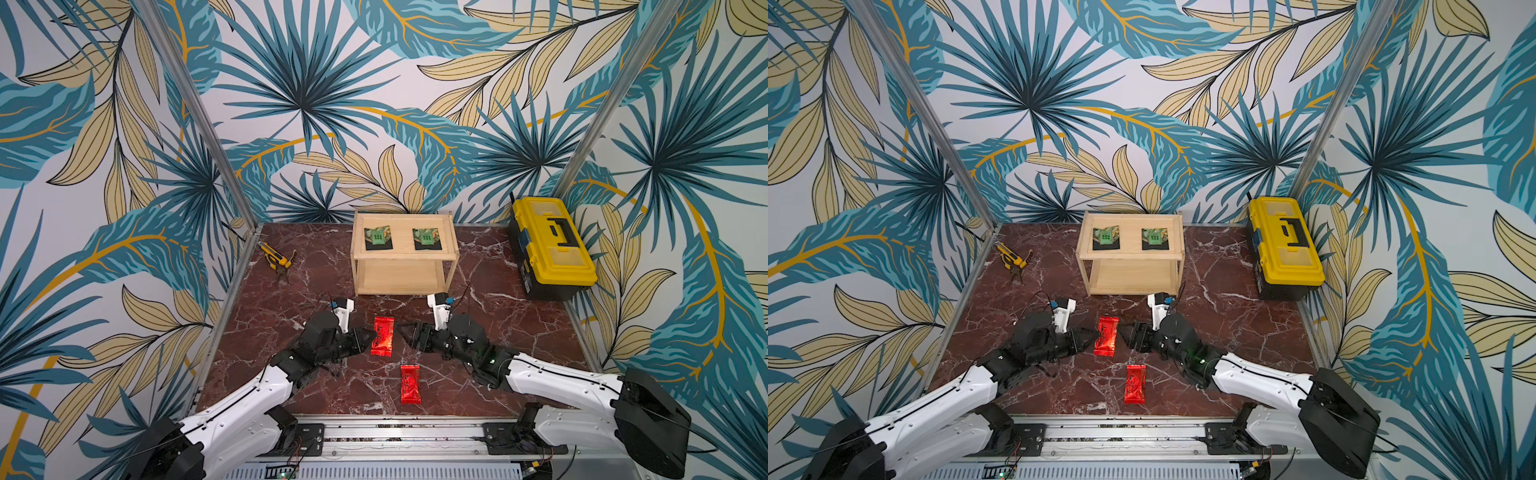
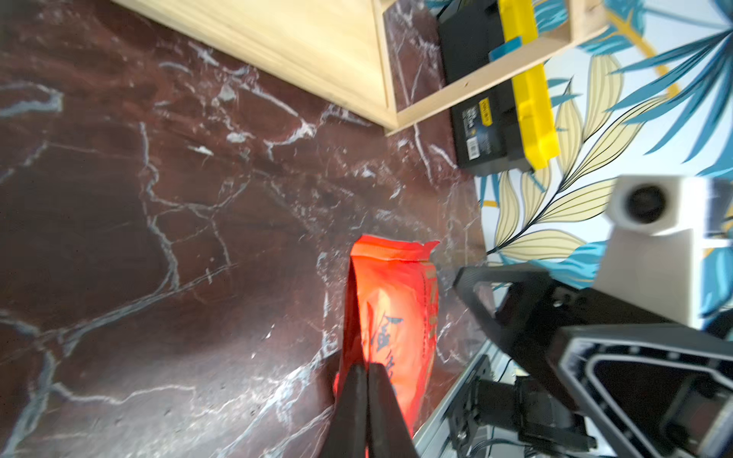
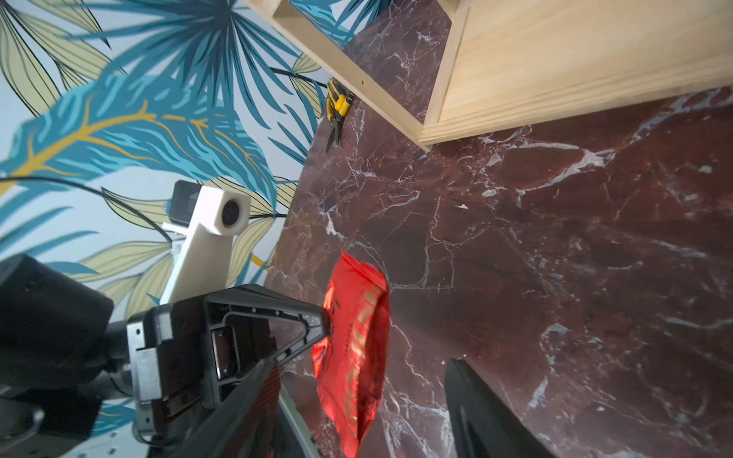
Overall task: Place the tea bags on the shelf by color
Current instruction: Pick up the tea bag from the center of the board.
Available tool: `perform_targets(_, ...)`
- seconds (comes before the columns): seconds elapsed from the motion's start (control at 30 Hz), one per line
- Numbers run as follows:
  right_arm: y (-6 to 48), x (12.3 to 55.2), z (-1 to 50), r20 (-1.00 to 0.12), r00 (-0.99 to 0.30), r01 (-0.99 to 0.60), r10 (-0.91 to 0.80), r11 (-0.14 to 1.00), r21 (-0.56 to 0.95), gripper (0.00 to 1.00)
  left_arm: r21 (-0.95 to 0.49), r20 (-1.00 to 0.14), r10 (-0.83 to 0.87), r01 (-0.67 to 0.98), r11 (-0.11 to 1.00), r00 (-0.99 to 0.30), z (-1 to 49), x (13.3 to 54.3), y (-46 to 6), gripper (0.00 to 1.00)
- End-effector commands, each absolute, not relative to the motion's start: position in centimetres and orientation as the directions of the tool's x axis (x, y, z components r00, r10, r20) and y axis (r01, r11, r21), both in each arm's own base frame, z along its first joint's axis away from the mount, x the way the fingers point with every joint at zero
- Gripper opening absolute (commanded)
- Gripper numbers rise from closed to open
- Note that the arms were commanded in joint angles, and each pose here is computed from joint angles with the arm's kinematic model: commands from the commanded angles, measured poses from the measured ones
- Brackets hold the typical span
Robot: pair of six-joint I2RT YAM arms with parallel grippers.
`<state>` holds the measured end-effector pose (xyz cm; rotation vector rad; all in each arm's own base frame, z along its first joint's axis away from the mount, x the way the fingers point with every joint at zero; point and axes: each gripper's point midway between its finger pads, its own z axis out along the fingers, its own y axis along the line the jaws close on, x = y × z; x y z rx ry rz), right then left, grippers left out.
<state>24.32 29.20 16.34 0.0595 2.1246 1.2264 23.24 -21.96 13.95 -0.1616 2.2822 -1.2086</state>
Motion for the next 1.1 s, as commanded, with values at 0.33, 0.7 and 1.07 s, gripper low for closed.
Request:
perform_targets(0.33, 30.5, 23.7, 15.7, -0.332, -0.833, -0.184, 0.442, 0.345, 0.921, 0.61, -0.868, -0.36, -0.481, 0.098, 0.487, -0.799, 15.4, 25.4, -22.4, 0.0)
perform_targets(0.7, 31.9, 23.8, 15.5, -0.331, -0.847, -0.206, 0.415, 0.317, 0.926, 0.28, -0.863, -0.354, -0.481, 0.082, 0.499, -0.802, 14.8, 25.5, -22.4, 0.0)
perform_targets(1.07, 31.8, 23.8, 15.9, -0.346, -0.833, -0.232, 0.432, 0.294, 0.927, 0.31, -0.877, -0.331, -0.502, 0.065, 0.475, -0.799, 14.7, 26.1, -22.7, 0.0)
